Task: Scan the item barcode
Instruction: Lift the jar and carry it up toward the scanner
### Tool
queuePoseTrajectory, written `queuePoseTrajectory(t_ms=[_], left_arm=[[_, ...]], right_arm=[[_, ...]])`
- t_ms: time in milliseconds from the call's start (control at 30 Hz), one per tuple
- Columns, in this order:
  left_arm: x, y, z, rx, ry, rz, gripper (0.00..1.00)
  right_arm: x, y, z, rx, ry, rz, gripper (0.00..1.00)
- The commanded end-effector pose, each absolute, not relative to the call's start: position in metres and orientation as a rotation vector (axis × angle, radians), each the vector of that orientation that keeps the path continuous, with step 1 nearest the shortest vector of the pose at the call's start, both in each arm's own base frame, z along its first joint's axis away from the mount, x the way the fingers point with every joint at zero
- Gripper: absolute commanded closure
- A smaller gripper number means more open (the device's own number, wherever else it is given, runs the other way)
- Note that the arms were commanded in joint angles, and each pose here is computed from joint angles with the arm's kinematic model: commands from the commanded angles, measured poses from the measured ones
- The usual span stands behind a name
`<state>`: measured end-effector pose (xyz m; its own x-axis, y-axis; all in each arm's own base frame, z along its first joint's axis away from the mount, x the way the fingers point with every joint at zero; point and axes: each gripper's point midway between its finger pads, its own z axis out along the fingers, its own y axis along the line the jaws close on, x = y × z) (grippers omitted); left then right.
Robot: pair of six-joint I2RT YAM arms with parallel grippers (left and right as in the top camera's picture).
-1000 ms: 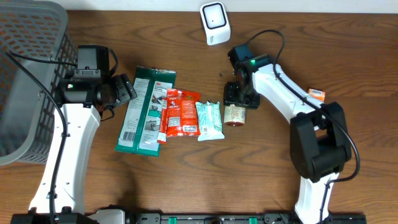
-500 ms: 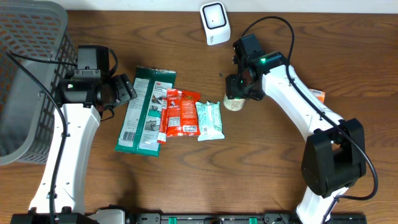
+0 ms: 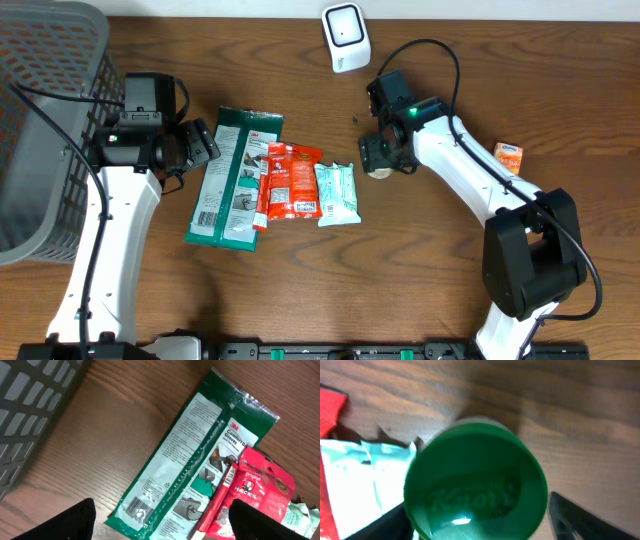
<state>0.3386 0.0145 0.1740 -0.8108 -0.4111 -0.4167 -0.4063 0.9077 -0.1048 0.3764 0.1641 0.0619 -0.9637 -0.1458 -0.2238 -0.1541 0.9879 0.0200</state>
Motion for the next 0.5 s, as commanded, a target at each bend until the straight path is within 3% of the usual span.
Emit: queuePoseTrajectory(t_ms=[0,133,467], left_arm=[[0.339,0.016,0.179,-0.584,2.619,-0.007,0.15],[0.339,0.016,0.179,-0.584,2.620,-0.008,0.15],[0.339,0.016,0.179,-0.584,2.620,-0.008,0.15]], right_arm=[[0.372,0.162,0.068,-0.303,2.898,0.028,0.08],[0.374,0.162,0.081,-0.357,2.879,0.029,0.02],[0.386,0.169,0.162,-0.374,2.814,0.087,0.01]])
